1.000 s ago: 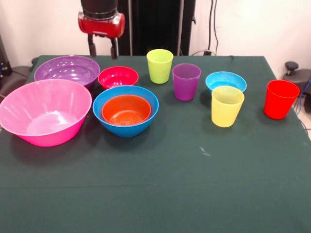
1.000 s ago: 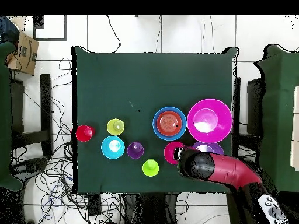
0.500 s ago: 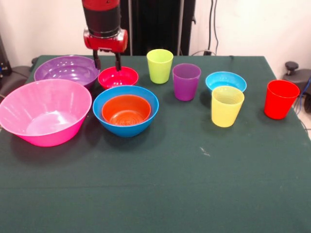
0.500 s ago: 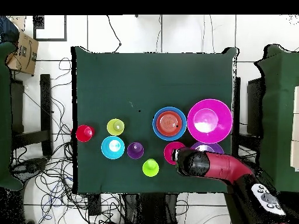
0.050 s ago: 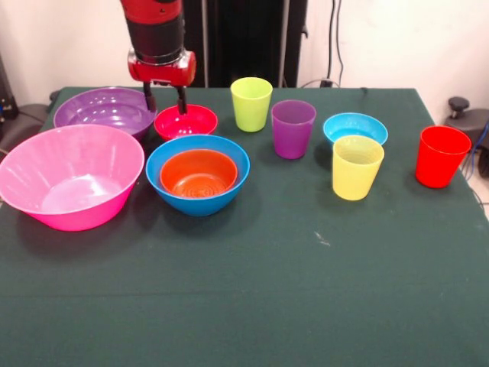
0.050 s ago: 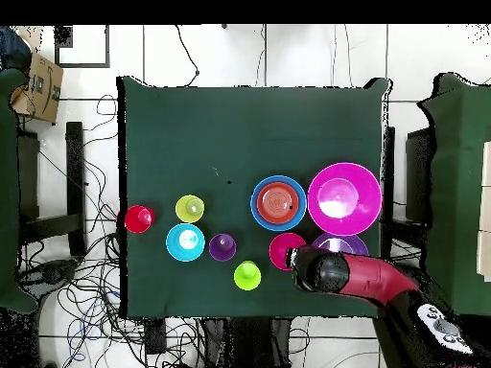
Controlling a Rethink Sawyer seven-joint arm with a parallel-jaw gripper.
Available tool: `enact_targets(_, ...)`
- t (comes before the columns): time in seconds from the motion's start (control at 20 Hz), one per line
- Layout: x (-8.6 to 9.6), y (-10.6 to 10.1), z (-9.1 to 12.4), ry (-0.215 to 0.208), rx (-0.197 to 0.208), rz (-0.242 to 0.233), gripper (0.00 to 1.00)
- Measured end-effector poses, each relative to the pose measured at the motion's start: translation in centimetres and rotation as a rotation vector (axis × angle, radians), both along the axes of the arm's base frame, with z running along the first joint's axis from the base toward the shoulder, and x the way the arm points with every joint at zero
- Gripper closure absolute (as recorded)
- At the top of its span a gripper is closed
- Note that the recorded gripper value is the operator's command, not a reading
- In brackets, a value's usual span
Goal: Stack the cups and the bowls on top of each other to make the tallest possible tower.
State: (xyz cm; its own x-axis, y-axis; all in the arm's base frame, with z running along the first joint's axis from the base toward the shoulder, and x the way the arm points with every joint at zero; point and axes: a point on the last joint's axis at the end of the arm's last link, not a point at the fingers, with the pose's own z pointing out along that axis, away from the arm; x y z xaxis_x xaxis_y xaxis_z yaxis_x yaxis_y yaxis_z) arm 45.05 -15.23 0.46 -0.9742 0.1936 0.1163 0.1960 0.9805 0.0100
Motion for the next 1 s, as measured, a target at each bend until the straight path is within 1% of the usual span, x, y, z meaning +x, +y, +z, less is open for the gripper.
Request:
enact_targets(0.2,0.3,-0.3,0.5,-0.01,-0.01,0.0,0.0)
enact_targets(0.6,1.4,-1.4,2.3,-0.048,-0.044,0.0,0.0)
enact_targets(0.8,1.8,-1.6,2.4,-0.054,-0.049,-0.001,0.0)
enact_targets(1.0,2.4,-1.9,1.8,-0.059,-0.051,-0.002,0.0)
